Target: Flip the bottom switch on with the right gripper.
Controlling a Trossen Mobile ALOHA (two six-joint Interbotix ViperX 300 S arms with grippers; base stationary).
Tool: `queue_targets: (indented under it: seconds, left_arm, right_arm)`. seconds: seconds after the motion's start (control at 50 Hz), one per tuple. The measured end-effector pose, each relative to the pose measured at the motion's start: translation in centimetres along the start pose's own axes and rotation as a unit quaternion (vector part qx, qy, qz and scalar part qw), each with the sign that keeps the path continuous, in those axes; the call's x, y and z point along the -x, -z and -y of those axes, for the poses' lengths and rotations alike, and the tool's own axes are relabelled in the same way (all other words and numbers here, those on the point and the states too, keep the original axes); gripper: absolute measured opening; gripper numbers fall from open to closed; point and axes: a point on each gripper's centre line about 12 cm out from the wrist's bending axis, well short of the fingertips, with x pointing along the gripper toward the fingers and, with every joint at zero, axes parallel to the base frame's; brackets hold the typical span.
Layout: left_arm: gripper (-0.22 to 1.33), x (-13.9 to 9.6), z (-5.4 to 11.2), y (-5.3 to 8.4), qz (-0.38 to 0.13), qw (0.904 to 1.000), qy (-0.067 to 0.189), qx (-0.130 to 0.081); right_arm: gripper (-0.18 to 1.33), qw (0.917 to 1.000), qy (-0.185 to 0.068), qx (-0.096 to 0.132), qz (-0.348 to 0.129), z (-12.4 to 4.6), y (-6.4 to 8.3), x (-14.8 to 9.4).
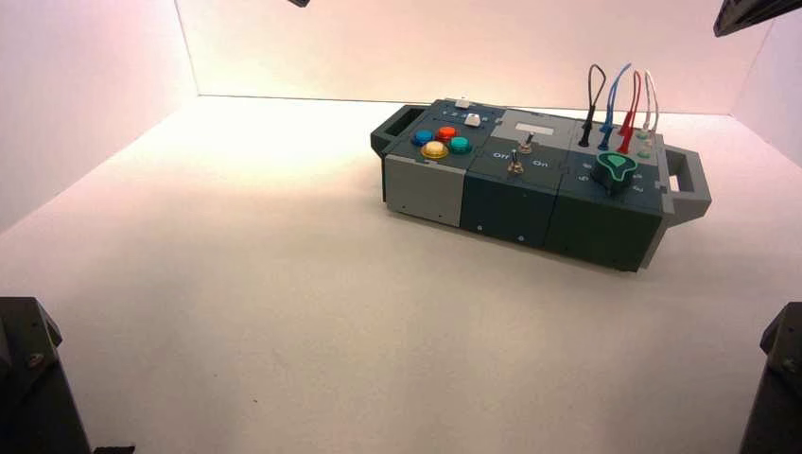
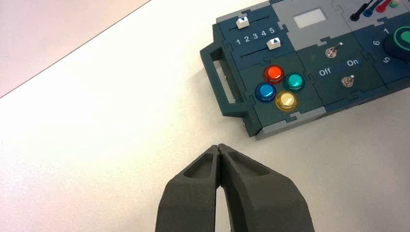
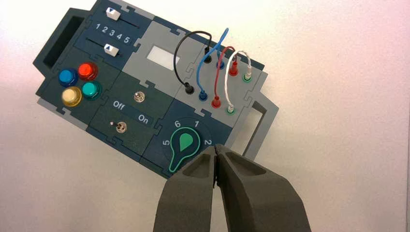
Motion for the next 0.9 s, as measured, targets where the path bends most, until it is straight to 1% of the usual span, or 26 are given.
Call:
queue_targets:
  seconds: [0.34,0.44,0.56,0.76,0.9]
  left_arm:
    - [-0.16,0.0,0.0,0.0,0.001,1.0000,-0.001,-0.001]
    - [-0.17,0.0,0.0,-0.1,0.003,1.0000,-0.002,0.000]
    - [-0.16,0.0,-0.1,-0.1,0.006,1.0000,-0.003,0.003]
    - [-0.16,-0.2,0.0,0.0,0.001,1.0000,0.002,0.009]
    - [-0.16,-0.3,0.1,0.1,-0.009,0.9999,0.008,0.007]
  right_arm:
    - [-0.14,1.0000,-0.001,0.002,0.000,-0.1,0.0,0.0]
    - [-0.14,0.9999,-0.006,0.011,-0.004,-0.4,0.1,0.0]
    - [-0.14,0.9994,-0.017,0.028,-0.014,-1.2,0.2,-0.2]
    - [-0.14,0.9980,-0.025,0.041,-0.041,-1.5,0.6,-1.2]
    - [-0.14,0.9964,-0.045,0.053,-0.048,-2.1,0.6,-1.4]
